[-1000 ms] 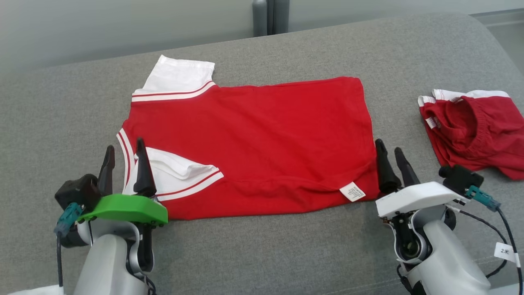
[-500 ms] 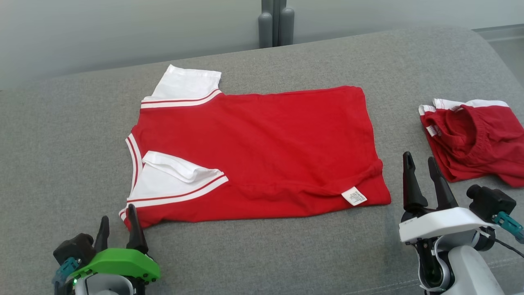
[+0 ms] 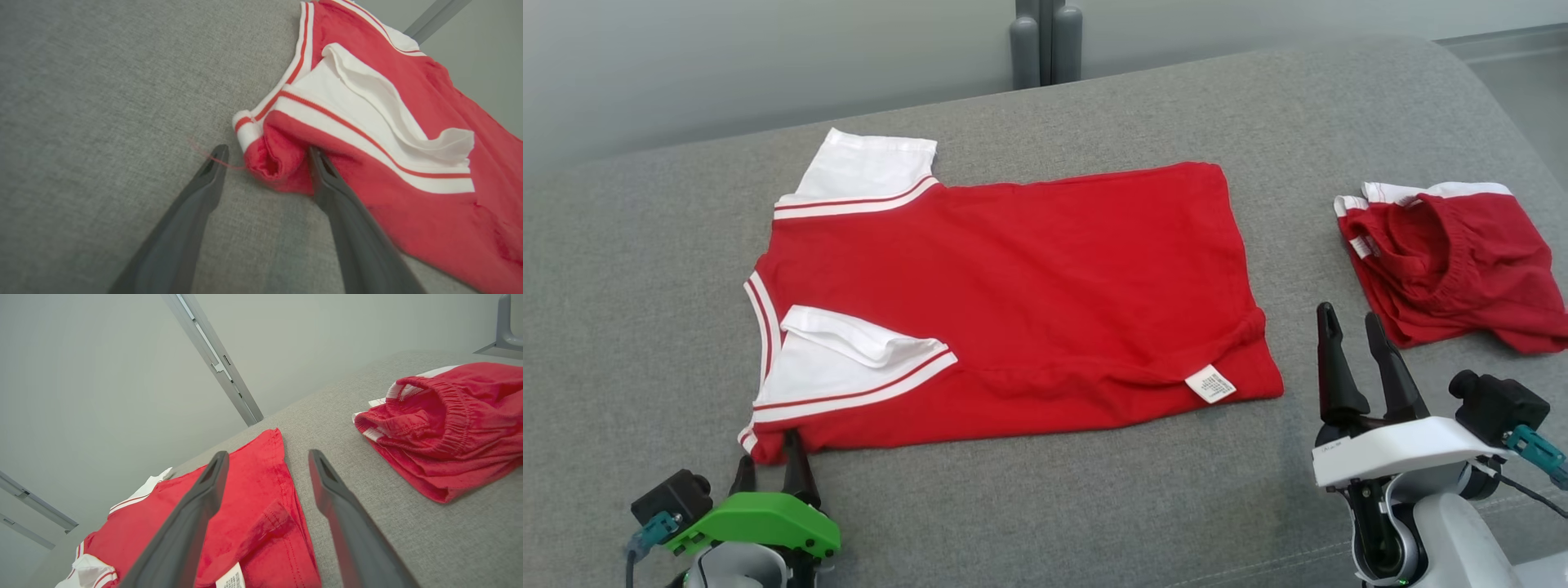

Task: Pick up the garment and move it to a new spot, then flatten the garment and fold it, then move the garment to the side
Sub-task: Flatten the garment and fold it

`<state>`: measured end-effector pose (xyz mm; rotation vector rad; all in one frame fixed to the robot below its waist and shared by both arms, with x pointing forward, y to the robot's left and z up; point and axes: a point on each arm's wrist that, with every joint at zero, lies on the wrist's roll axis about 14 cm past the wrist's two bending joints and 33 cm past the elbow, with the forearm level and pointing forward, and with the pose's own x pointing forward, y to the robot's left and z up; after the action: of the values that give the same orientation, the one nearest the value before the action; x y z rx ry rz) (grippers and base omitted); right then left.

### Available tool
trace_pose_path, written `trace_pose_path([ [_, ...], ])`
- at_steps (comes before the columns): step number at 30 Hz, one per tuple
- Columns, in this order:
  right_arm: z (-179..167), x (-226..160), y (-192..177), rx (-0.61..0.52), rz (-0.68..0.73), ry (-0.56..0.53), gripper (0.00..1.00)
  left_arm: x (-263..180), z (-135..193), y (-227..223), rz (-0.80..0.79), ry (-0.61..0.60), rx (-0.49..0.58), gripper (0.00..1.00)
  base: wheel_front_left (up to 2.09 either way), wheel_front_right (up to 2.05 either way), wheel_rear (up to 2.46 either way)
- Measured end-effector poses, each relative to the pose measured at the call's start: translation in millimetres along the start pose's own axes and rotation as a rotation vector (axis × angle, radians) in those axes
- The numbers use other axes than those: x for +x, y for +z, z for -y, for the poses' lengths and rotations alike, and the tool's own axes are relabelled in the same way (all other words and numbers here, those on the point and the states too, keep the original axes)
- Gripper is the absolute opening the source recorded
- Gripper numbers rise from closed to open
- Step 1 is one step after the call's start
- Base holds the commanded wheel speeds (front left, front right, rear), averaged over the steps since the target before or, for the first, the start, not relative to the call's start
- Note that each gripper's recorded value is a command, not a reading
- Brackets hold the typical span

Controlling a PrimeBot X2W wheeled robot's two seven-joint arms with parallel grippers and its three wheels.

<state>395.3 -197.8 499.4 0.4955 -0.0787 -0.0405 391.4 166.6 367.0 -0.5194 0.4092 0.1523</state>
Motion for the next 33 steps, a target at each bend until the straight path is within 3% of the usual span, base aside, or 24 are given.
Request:
trace_pose_path([
  [1, 2, 0, 1, -0.001, 0.002, -0.005, 1.0, 2, 2, 0, -0.003, -0.003, -0.011, 0.95, 0.0, 0.0, 0.0],
  [2, 3, -1, 1, -0.002, 0.003, -0.009, 1.0, 4, 4, -1, -0.007, -0.007, -0.017, 0.56, 0.0, 0.0, 0.0],
  [6, 8, -3, 2, -0.005, 0.002, -0.024, 1.0, 9, 7, -5, -0.018, -0.014, -0.01, 0.0, 0.0, 0.0, 0.0],
  [14, 16, -10, -11, -0.004, -0.053, -0.05, 1.0, 14, 20, 14, 0.053, -0.062, -0.001, 0.0, 0.0, 0.0, 0.0],
  [25, 34, -30, -72, 0.013, -0.295, -0.115, 1.0, -1, 20, 39, 0.155, -0.092, -0.009, 0.0, 0.0, 0.0, 0.0],
  [33, 28, -15, -100, 0.041, -0.394, -0.11, 1.0, -4, 23, 43, 0.166, -0.092, -0.003, 0.0, 0.0, 0.0, 0.0],
])
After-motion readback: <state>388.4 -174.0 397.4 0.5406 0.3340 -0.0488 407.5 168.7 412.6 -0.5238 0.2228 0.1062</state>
